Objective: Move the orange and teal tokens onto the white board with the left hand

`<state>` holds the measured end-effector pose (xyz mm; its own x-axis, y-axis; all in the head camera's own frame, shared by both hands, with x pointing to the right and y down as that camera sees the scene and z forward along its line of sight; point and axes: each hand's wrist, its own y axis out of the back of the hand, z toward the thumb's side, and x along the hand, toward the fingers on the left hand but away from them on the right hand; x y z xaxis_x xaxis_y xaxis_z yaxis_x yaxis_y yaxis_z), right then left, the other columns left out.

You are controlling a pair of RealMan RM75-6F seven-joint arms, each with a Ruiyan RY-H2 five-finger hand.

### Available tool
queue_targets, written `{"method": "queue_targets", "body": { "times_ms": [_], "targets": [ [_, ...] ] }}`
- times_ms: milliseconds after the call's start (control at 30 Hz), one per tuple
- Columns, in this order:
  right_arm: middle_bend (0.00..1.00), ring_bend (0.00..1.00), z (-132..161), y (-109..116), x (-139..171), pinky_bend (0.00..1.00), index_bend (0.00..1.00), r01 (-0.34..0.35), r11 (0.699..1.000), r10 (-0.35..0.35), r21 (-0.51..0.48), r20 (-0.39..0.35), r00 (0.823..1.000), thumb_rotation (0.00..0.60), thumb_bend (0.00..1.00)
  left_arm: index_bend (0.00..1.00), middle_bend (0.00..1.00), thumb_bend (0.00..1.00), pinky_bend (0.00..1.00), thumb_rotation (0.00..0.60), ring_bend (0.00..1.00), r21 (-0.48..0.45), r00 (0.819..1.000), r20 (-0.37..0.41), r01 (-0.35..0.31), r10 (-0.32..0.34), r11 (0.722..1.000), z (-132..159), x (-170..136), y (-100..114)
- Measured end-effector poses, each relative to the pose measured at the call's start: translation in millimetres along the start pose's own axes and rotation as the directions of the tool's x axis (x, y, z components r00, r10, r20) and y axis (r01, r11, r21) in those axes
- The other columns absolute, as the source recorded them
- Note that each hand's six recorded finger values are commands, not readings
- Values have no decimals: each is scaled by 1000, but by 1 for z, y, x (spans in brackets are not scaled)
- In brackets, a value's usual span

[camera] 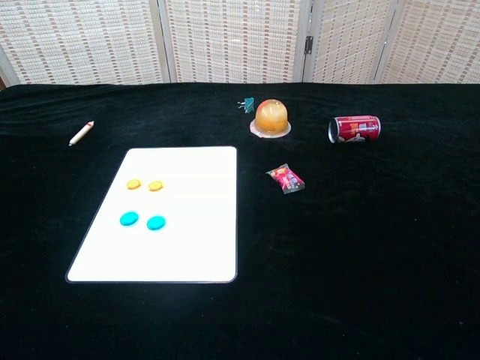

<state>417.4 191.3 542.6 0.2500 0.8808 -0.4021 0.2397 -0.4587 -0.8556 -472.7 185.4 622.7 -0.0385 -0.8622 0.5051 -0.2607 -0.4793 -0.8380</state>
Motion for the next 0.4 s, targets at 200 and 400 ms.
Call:
{"method": "queue_targets", "body": {
  "times_ms": [200,400],
  "targets": [
    [59,15,-5,-3,12,13,3,18,1000,-18,-13,28,999,600,270,291,93,435,0,600,0,16,999,-46,-18,18,1000,-22,-41,3],
    [59,14,-12,-6,27,12,3,39,999,-37,-26,74,997,600,269,287,93,435,0,600,0,18,998,-49,-40,41,999,-25,-72,3]
  ]
}}
